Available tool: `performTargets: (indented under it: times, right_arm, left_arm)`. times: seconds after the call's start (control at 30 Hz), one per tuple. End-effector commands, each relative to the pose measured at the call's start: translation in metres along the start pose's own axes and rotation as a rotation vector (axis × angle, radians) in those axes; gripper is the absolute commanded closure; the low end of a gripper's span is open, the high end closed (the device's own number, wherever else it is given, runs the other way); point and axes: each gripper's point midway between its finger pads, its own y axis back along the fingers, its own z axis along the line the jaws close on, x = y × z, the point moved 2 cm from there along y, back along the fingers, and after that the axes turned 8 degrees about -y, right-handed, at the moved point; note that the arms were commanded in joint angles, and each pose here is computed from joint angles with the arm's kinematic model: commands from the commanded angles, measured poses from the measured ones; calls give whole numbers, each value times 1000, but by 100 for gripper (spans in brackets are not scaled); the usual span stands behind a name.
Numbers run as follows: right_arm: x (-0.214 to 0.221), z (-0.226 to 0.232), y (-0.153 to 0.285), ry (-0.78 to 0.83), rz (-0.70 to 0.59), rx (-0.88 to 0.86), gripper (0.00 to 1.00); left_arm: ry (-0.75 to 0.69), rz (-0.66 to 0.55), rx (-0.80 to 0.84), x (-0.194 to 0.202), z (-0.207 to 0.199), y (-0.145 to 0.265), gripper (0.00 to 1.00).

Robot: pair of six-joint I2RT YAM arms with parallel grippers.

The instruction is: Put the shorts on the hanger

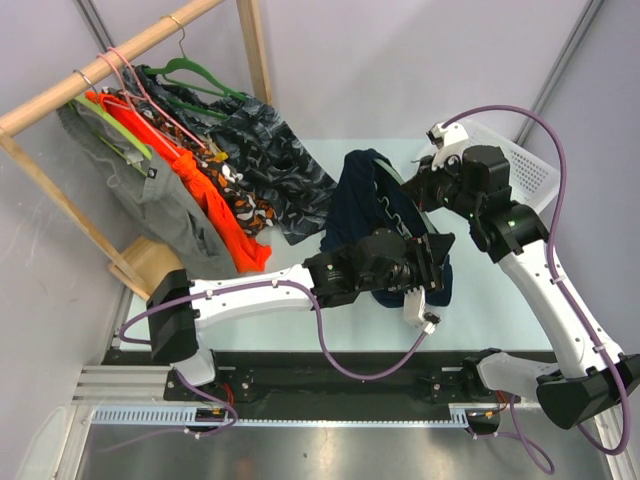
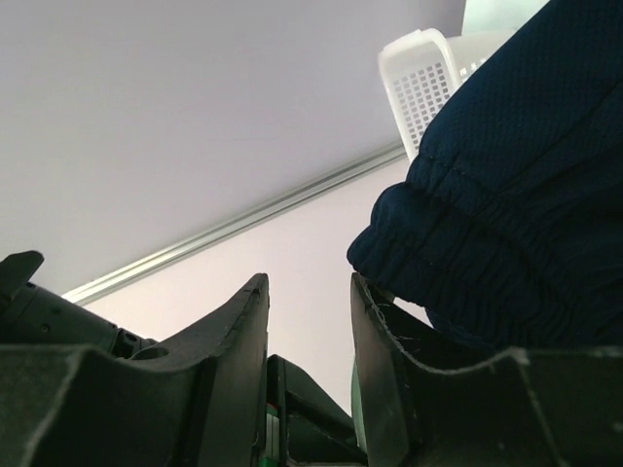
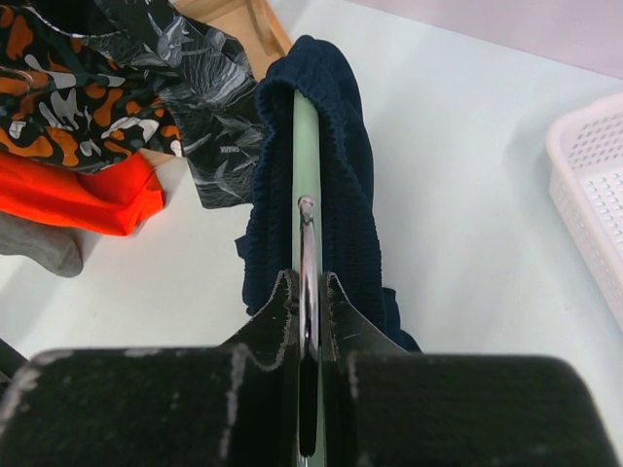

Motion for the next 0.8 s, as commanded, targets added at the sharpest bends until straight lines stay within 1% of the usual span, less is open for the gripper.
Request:
performTargets:
  times: [0.0, 0.13, 0.43, 0.57, 0.6, 0.77]
  right_arm:
    - [-53, 10, 28, 27, -191, -5, 100]
    - [-54, 5, 28, 25, -190, 5, 100]
    - [-56, -1, 29, 15, -203, 29, 100]
    - [-59, 0, 31, -2, -214, 34, 100]
    - [-59, 0, 31, -8, -213, 34, 100]
    - [-54, 7, 31, -56, -193, 19, 100]
  left_arm:
    - [-42, 38, 41, 9, 3, 15, 56]
    - [-41, 56, 69, 13, 1, 21, 55]
    - [-42, 50, 68, 14, 6, 31, 50]
    - [-53, 52, 73, 15, 5, 25, 50]
    - [-55, 56, 61, 16, 11, 25, 50]
    - [-84, 72, 41, 19, 13, 8, 50]
